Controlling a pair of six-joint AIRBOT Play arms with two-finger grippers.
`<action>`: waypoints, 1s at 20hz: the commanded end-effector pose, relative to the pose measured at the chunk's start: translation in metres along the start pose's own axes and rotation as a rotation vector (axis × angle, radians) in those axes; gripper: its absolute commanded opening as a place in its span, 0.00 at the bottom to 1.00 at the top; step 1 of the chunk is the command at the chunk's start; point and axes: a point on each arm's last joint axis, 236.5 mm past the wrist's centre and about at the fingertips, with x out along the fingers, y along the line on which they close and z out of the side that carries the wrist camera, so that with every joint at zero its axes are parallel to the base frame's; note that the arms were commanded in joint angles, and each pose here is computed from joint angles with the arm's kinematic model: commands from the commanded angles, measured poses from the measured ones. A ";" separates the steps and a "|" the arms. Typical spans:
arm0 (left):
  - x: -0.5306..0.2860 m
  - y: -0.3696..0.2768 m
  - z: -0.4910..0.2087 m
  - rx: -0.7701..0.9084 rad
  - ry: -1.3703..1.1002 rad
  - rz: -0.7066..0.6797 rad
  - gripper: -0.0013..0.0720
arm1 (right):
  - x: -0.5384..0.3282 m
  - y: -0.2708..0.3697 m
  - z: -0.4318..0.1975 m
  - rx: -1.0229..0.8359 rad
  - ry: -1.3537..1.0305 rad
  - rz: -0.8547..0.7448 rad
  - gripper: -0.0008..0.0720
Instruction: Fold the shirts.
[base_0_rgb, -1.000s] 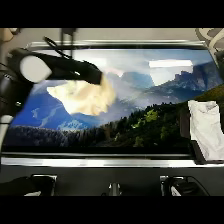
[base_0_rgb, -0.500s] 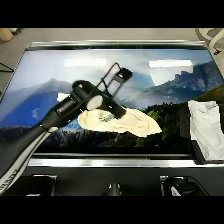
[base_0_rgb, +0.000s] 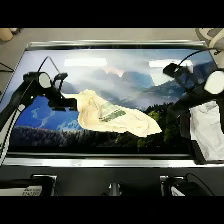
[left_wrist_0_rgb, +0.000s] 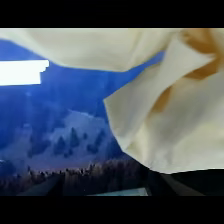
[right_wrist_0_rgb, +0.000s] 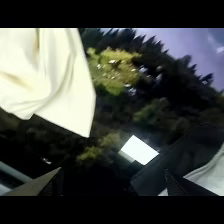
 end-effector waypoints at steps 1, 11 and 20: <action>0.052 -0.005 -0.032 -0.138 0.084 -0.142 0.99 | 0.062 0.028 -0.030 -0.039 0.160 0.136 0.92; 0.090 -0.060 -0.015 -0.083 -0.067 -0.201 0.50 | 0.126 0.108 -0.009 -0.016 0.044 0.458 0.98; 0.089 -0.059 -0.039 -0.017 0.025 -0.193 0.05 | 0.183 0.105 0.010 0.140 0.039 0.468 0.95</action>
